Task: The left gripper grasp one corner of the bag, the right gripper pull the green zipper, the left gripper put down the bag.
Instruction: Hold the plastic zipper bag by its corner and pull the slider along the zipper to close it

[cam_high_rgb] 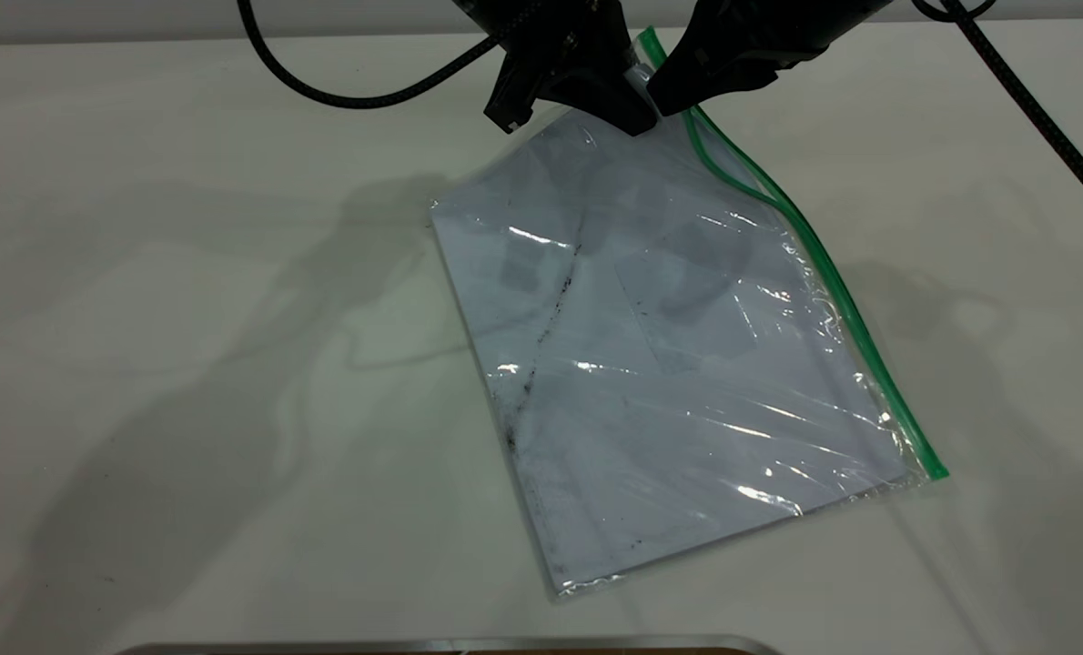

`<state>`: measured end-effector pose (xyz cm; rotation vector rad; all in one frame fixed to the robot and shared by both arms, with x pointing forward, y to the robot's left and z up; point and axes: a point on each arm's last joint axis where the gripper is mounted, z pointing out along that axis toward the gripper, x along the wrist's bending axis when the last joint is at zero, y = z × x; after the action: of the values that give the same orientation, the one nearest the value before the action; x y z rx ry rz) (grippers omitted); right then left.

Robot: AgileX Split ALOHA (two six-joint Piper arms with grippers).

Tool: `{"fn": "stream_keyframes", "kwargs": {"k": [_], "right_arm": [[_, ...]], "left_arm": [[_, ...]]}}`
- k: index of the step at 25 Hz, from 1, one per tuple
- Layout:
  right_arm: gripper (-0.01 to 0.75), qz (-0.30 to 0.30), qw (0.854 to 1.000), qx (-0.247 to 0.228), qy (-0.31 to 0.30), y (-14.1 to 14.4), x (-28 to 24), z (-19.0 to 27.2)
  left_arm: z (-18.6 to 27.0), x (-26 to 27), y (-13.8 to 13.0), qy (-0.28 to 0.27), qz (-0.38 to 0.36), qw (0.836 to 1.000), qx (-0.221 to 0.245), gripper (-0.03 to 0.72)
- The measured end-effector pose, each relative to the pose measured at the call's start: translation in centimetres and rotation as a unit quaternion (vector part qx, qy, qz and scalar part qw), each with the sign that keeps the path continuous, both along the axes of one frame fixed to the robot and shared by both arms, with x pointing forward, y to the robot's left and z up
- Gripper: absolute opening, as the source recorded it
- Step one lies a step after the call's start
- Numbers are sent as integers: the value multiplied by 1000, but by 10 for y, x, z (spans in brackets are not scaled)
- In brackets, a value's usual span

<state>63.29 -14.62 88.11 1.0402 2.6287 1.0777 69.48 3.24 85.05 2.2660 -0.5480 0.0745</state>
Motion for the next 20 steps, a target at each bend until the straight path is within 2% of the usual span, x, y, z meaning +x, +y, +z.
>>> {"fn": "stream_keyframes", "kwargs": {"k": [3,5,10,20], "right_arm": [[67,0,1000,0,0,0,0,0],[37,0,1000,0,0,0,0,0],[35,-3,1000,0,3,0,0,0],[35,-14,999,-8,31,0,-2,-1]], "left_arm": [[0,0,0,1,0,1000,0,59],[0,0,0,1,0,1000,0,60],[0,1,3,5,3,1000,-1,60],[3,4,15,49,18,999,-13,61]]}}
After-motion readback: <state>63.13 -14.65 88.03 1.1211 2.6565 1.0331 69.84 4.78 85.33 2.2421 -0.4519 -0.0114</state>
